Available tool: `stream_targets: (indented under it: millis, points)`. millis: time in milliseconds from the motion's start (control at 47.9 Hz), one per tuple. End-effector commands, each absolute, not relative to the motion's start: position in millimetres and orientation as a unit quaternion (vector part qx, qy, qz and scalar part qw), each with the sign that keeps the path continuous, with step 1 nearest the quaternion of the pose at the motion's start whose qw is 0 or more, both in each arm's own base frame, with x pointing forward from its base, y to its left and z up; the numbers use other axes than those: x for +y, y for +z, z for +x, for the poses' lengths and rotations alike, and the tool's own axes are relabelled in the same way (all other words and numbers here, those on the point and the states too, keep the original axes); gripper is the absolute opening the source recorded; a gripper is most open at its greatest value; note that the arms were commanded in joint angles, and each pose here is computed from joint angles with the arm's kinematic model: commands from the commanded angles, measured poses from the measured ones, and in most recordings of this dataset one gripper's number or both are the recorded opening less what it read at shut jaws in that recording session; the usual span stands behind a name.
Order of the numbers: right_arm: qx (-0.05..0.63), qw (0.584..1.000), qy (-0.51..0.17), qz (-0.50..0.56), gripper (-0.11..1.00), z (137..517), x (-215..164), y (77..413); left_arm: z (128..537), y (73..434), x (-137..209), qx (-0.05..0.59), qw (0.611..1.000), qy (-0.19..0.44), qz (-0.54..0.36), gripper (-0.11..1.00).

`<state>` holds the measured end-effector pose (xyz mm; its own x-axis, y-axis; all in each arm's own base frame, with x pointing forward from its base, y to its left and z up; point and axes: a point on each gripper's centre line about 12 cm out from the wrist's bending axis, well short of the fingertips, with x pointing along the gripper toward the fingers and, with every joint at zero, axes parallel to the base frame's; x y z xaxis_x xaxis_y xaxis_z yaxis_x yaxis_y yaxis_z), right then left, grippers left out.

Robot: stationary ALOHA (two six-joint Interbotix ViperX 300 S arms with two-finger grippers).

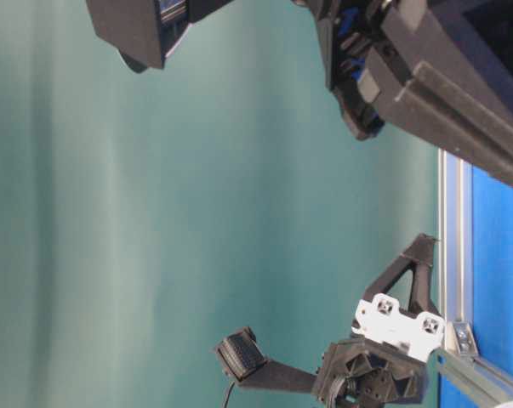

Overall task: Insert the wire through the string loop located on the left side.
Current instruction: 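Move the right gripper with the cable plug toward the frame's lower-left corner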

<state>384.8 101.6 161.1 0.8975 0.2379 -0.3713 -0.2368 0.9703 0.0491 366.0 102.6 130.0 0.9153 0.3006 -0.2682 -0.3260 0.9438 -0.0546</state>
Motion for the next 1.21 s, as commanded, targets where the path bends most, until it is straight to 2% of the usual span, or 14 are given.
stream_targets:
  millis: [0, 396, 918, 1189]
  points:
    - [0.167, 0.978, 0.124, 0.003, 0.00, 388.3, 103.2, 178.0, 368.0, 146.1, 102.4, 0.106, 0.981, 0.158, -0.046, 0.00]
    - [0.169, 0.980, 0.106, 0.006, 0.00, 390.7, 88.5, 176.5, 367.6, 145.7, 102.3, 0.107, 0.981, 0.158, -0.046, 0.00]
    - [0.172, 0.985, 0.009, 0.023, 0.00, 394.5, 10.4, 174.4, 365.5, 144.7, 101.7, 0.109, 0.980, 0.158, -0.046, 0.00]
    - [0.176, 0.984, -0.022, 0.028, 0.00, 391.8, -14.3, 171.1, 365.2, 145.0, 101.6, 0.108, 0.980, 0.158, -0.046, 0.00]
